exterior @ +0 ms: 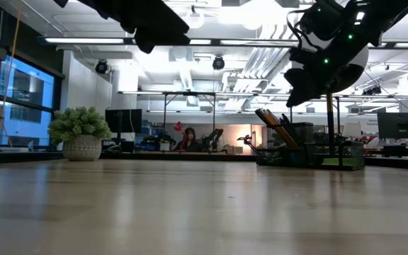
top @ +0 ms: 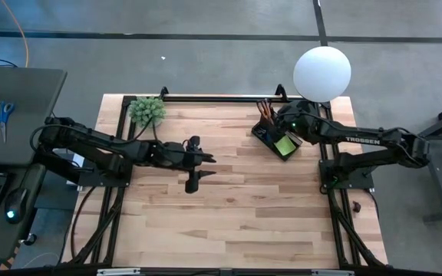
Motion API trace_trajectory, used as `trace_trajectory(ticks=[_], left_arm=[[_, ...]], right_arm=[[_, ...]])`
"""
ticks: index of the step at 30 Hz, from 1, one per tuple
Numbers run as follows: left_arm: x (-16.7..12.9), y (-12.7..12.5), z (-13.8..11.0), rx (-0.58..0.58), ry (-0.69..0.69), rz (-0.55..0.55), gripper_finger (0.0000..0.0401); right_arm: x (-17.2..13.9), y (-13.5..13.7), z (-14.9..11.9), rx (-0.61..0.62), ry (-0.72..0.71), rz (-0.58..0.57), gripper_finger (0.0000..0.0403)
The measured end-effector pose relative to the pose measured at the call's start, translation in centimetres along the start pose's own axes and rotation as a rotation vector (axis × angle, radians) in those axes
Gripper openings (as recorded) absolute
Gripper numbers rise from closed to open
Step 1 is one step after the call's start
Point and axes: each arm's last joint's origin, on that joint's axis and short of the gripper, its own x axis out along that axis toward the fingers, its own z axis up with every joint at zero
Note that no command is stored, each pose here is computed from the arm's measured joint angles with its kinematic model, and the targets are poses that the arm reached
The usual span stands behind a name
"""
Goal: Pick and place office supplies into organizer
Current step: Return to Home Position
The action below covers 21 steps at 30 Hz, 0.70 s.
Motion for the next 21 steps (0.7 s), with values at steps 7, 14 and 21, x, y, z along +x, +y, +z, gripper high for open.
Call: trace_trajectory(ticks=[7, 14, 21], left_arm=[[0.0, 0.0, -0.5, 0.03, 0.046, 0.002, 0.0172], [-0.4, 0.3, -0.4, 0.071, 0.057, 0.053, 0.0149], [-1.2, 0.1, -1.5, 0.127, 0.041, -0.071, 0.0083]], right_arm=[[0.0, 0.1, -0.2, 0.008, 0.019, 0.047, 0.0142], [-1.2, 1.9, 0.2, -0.013, -0.045, 0.173, 0.0124], [-4.6, 5.0, 0.9, -0.098, -0.22, 0.359, 0.0099]])
